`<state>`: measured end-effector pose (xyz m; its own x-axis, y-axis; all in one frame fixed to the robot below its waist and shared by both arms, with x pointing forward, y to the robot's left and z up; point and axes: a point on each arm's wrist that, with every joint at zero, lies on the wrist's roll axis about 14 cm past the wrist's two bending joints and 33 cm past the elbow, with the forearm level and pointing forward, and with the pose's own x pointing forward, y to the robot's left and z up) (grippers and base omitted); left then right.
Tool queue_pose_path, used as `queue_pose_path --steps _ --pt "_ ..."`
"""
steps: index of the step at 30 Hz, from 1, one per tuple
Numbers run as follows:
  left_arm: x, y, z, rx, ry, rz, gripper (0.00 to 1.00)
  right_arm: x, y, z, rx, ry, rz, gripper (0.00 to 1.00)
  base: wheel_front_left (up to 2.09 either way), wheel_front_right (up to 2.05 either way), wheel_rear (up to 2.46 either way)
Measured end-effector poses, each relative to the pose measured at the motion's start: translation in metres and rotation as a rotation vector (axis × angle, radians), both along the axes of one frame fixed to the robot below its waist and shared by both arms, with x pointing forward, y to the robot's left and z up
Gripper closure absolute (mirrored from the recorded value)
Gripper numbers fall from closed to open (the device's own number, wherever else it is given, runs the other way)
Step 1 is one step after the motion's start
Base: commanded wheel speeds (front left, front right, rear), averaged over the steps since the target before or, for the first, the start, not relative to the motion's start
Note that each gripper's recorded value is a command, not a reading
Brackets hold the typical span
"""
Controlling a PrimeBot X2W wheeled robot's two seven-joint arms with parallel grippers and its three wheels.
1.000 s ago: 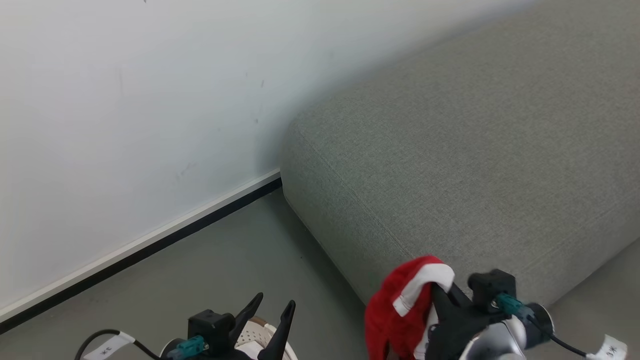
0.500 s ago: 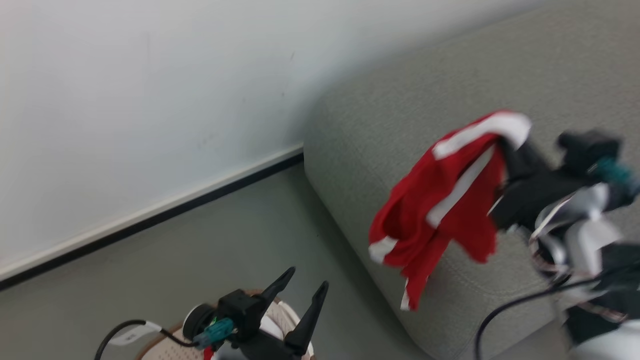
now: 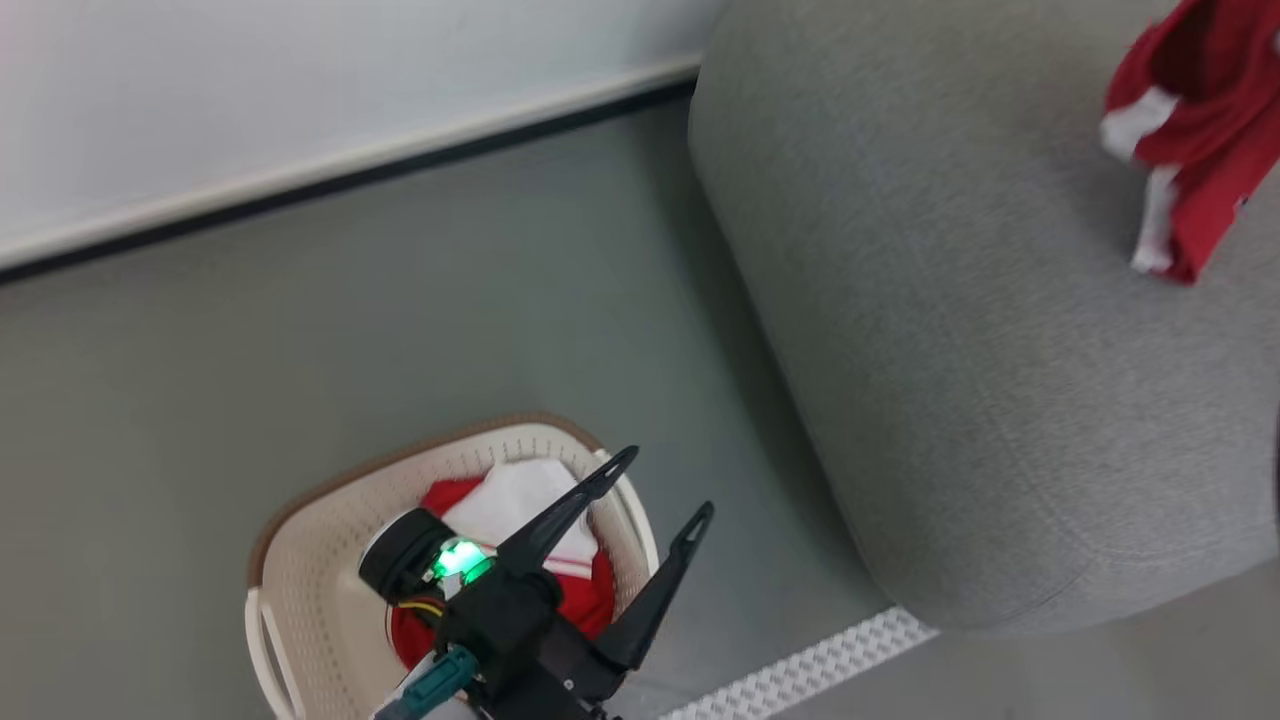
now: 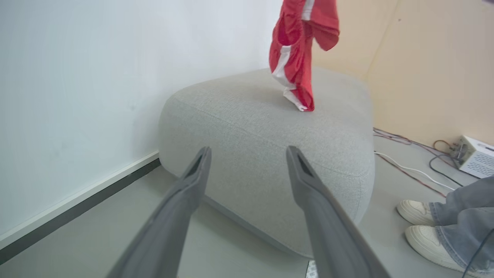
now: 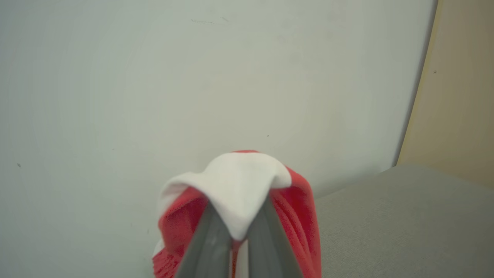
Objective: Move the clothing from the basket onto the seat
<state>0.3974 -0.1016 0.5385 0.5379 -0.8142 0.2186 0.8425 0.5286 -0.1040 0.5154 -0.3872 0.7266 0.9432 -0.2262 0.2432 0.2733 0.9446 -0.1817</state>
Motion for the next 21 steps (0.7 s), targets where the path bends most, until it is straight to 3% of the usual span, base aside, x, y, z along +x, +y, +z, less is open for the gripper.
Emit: queue_pose_path --steps 6,11,14,15,16,17,21 --pt "0.007 0.005 -0.009 -0.079 0.018 -0.032 0.0 0.042 -0.035 -0.029 -0.051 0.073 -0.108 1.0 0.0 0.0 0.0" --pt "0.018 0.012 -0.039 -0.082 0.086 -0.011 0.0 0.06 -0.062 -0.11 0.011 0.203 -0.19 1.0 0.0 0.0 0.0" --pt "0.022 0.016 -0.057 -0.073 0.126 -0.002 0.0 0.058 -0.069 -0.182 0.074 0.338 -0.233 1.0 0.0 0.0 0.0" --pt "0.024 0.017 -0.061 -0.071 0.137 0.003 0.0 0.055 -0.07 -0.203 0.09 0.379 -0.247 0.94 0.0 0.0 0.0" --pt "0.026 0.019 -0.065 -0.067 0.146 0.007 0.0 0.051 -0.071 -0.222 0.099 0.418 -0.26 0.52 0.0 0.0 0.0" --pt "0.027 0.02 -0.069 -0.063 0.151 0.011 0.0 0.049 -0.072 -0.237 0.111 0.452 -0.272 0.0 0.0 0.0 0.0" --pt "0.03 0.026 -0.074 -0.044 0.155 0.027 0.0 0.046 -0.06 -0.272 0.167 0.504 -0.272 0.0 0.0 0.0 0.0"
